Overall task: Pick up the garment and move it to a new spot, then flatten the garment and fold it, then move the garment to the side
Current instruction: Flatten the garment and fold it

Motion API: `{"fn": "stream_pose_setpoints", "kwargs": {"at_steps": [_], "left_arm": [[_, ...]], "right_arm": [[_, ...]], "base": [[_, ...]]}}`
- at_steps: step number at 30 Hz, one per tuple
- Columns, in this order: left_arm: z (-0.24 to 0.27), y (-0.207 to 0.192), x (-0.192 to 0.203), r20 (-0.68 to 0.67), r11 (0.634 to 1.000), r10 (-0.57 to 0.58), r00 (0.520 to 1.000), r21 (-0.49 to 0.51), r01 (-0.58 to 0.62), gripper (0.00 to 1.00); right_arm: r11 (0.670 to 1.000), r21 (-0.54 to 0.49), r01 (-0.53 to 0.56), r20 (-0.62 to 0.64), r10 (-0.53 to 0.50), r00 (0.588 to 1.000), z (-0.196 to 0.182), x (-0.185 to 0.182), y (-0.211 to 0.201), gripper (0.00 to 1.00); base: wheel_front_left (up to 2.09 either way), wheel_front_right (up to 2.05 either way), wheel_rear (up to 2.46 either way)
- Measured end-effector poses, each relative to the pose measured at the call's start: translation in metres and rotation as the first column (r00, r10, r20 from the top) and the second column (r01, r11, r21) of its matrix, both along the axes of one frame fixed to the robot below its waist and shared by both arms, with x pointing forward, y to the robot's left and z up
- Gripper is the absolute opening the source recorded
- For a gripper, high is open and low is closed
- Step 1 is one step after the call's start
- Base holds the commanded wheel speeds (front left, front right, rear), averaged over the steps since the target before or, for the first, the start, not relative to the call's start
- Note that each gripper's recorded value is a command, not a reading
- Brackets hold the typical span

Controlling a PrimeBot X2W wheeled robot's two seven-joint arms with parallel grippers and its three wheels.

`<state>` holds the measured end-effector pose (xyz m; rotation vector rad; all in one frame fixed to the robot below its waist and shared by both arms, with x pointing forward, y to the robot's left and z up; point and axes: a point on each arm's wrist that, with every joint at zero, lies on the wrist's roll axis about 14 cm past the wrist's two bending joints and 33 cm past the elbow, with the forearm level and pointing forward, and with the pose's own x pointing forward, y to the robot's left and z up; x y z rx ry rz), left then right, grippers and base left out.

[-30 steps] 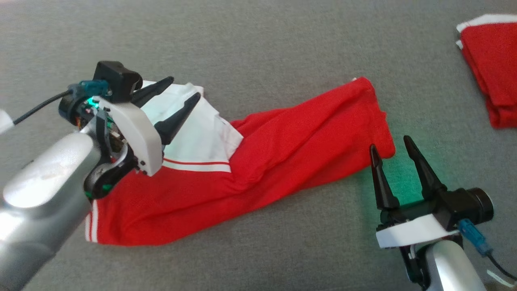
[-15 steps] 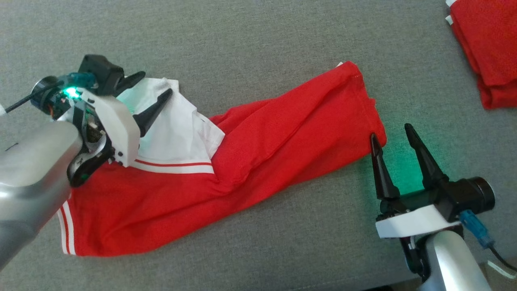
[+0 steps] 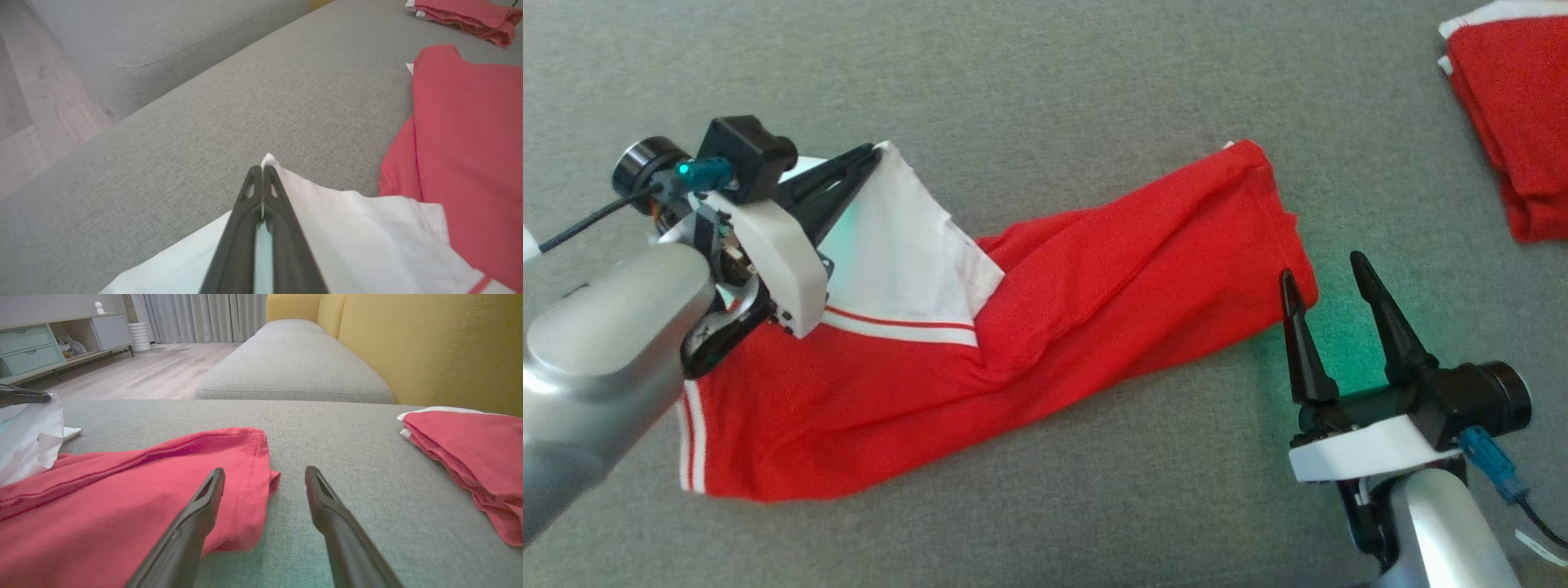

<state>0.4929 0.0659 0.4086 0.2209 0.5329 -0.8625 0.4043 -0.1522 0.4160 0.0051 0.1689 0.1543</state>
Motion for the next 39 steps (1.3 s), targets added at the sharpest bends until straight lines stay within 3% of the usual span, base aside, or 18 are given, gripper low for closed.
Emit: {"fn": "stream_pose_setpoints", "kwargs": {"at_steps": [10,20,26,29,39], "left_arm": [[0.058,0.008,-0.016,0.169,0.995,0.007,0.986,-0.097,0.009,0.00],[0.088,0.059,-0.034,0.265,0.993,0.098,0.959,-0.089,-0.076,0.00],[0.084,0.075,-0.034,0.262,0.991,0.128,0.957,-0.080,-0.110,0.00],[0.080,0.079,-0.034,0.255,0.990,0.136,0.957,-0.078,-0.120,0.00],[0.077,0.085,-0.034,0.254,0.989,0.147,0.956,-0.069,-0.134,0.00]], "right_arm": [[0.997,0.037,-0.066,-0.036,0.067,0.997,-0.010,0.002,0.016,1.00],[0.984,0.066,-0.168,-0.122,0.175,0.977,-0.006,0.053,0.022,1.00],[0.962,0.123,-0.245,-0.280,0.271,0.921,-0.013,0.070,0.025,1.00],[0.960,0.097,-0.264,-0.344,0.281,0.896,-0.021,0.074,0.016,1.00],[0.946,0.139,-0.294,-0.458,0.325,0.828,-0.036,0.064,0.016,1.00]], "base": [[0.00,0.00,0.00],[0.00,0.00,0.00],[0.00,0.00,0.00],[0.00,0.00,0.00],[0.00,0.00,0.00]]}}
